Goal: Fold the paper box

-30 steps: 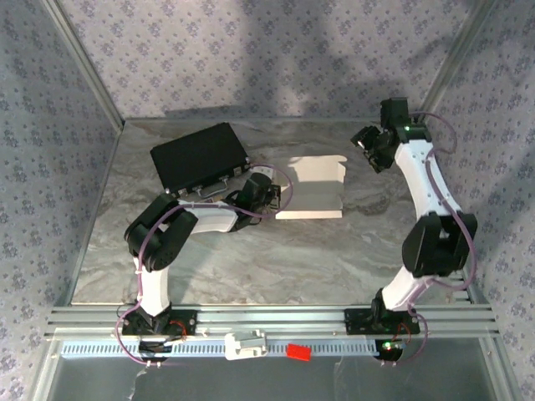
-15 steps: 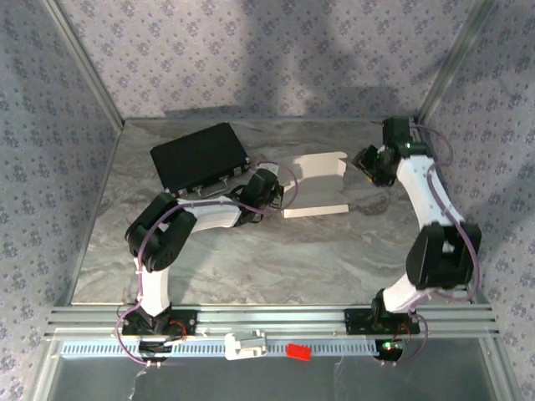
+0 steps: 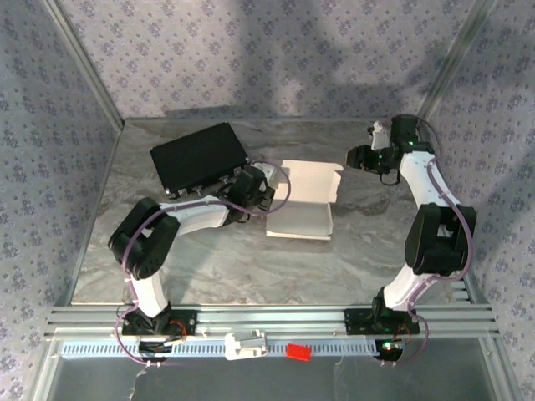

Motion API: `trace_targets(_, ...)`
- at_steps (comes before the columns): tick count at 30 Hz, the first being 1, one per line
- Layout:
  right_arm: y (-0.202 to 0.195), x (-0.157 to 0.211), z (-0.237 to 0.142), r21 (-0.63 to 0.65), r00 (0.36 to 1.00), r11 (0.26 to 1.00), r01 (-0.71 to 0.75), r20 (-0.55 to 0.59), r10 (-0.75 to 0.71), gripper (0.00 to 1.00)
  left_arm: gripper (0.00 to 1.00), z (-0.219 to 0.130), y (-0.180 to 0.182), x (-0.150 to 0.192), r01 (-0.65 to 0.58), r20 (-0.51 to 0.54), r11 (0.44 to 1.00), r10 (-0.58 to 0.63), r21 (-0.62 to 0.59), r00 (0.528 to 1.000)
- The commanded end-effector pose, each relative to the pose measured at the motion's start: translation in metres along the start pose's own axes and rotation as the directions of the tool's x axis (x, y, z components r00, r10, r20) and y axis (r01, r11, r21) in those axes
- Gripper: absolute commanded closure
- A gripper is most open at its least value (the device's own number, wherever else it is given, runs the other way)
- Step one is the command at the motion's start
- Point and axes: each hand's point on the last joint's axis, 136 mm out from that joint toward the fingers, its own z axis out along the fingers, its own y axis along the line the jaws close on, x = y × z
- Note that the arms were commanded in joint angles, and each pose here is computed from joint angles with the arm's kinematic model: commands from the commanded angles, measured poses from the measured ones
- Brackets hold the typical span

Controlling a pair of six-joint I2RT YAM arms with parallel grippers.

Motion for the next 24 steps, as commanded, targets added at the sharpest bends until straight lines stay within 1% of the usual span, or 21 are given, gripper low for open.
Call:
trace_targets(1, 0.029, 0.009, 0.001, -0.152, 0.987, 0.98, 0.131, -0.074, -0.143, 0.47, 1.0, -0.007, 0.007, 0.001, -0.073, -0.025, 0.996, 0.074, 0.047, 0.997)
trace_targets(3, 0.031, 0.015, 0.002, -0.141, 0.977, 0.977, 0.162, -0.113, -0.179, 0.47, 1.0, -0.005, 0.011, 0.001, -0.075, -0.043, 0.996, 0.077, 0.058, 0.996)
trace_targets(6, 0.037, 0.016, -0.008, -0.147, 0.984, 0.976, 0.16, -0.061, -0.17, 0.46, 1.0, -0.003, 0.014, 0.001, -0.066, -0.055, 0.996, 0.069, 0.062, 0.996)
trace_targets(8, 0.046, 0.023, -0.012, -0.172, 0.979, 0.966, 0.195, -0.028, -0.203, 0.44, 1.0, -0.003, 0.016, 0.002, -0.063, -0.058, 0.996, 0.066, 0.059, 0.996)
trace_targets(10, 0.047, 0.038, -0.006, -0.143, 0.961, 0.956, 0.257, -0.066, -0.269, 0.42, 1.0, -0.002, 0.016, 0.003, -0.066, -0.059, 0.996, 0.069, 0.059, 0.996)
trace_targets(12, 0.044, 0.05, 0.006, -0.13, 0.948, 0.953, 0.272, -0.135, -0.289, 0.42, 1.0, -0.002, 0.017, 0.003, -0.067, -0.06, 0.996, 0.07, 0.058, 0.996)
trace_targets(16, 0.05, 0.047, 0.022, -0.158, 0.938, 0.947, 0.28, -0.164, -0.305, 0.44, 1.0, -0.002, 0.017, 0.004, -0.066, -0.067, 0.996, 0.07, 0.061, 0.995)
trace_targets(19, 0.058, 0.051, 0.032, -0.158, 0.912, 0.933, 0.322, -0.212, -0.351, 0.47, 1.0, -0.002, 0.016, 0.003, -0.068, -0.067, 0.996, 0.072, 0.064, 0.995)
trace_targets(21, 0.055, 0.053, 0.038, -0.149, 0.912, 0.94, 0.305, -0.238, -0.334, 0.51, 1.0, -0.002, 0.017, 0.004, -0.066, -0.067, 0.996, 0.071, 0.061, 0.995)
trace_targets(23, 0.054, 0.052, 0.041, -0.149, 0.913, 0.943, 0.297, -0.245, -0.326, 0.58, 1.0, -0.002, 0.018, 0.003, -0.063, -0.066, 0.996, 0.067, 0.059, 0.996)
trace_targets(24, 0.055, 0.052, 0.04, -0.148, 0.912, 0.943, 0.299, -0.246, -0.328, 0.62, 1.0, -0.002, 0.019, 0.003, -0.06, -0.066, 0.996, 0.064, 0.058, 0.996)
